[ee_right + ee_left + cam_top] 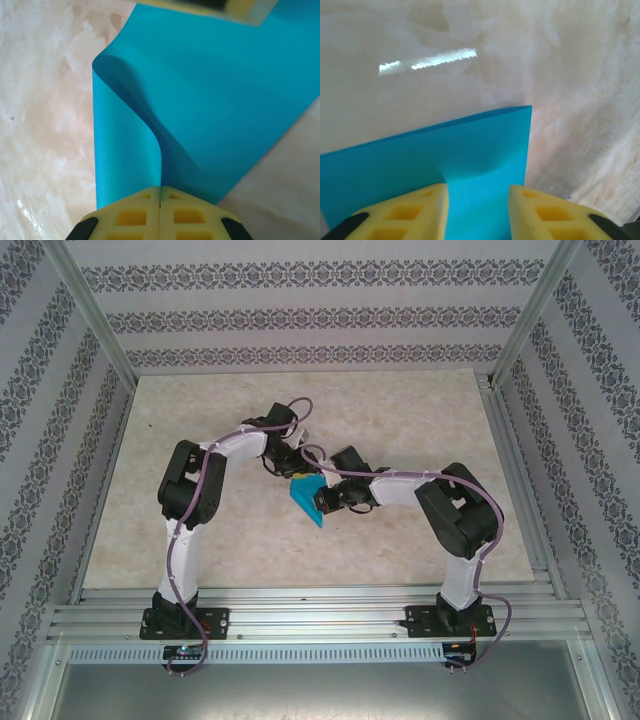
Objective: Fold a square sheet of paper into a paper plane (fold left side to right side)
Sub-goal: Third fold the triangle at the center of the table.
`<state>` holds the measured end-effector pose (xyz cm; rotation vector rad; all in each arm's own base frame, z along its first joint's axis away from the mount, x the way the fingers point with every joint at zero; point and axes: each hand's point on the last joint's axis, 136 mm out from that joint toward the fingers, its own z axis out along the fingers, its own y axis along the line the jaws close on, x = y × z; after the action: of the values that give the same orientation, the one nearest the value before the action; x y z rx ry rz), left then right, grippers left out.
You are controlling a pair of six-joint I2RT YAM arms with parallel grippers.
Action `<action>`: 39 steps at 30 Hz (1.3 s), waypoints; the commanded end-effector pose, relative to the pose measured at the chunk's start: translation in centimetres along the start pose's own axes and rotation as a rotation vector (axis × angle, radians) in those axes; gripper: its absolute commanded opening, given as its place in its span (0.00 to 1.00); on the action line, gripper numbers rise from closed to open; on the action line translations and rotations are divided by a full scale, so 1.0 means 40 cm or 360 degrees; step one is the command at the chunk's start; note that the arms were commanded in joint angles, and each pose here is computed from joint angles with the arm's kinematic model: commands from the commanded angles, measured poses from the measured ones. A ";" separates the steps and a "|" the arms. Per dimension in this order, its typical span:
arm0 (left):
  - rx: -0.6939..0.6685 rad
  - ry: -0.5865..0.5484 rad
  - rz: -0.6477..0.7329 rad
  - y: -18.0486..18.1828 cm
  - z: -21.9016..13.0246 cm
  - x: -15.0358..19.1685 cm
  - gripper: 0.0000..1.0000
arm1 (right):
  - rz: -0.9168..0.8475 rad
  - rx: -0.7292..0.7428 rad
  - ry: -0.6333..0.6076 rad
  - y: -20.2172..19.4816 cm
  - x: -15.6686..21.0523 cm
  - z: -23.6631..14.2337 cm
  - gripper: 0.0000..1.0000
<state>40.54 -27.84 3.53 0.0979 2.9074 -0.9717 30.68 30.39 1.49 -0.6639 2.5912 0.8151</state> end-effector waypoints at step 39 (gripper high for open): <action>0.0212 -0.0179 -0.0351 -0.011 -0.030 0.129 0.24 | -0.0012 0.0031 0.0169 -0.006 0.069 0.046 0.02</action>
<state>34.40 -26.75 4.21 -0.2673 2.8141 -1.1789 30.59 31.16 1.51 -0.6913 2.5808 0.8245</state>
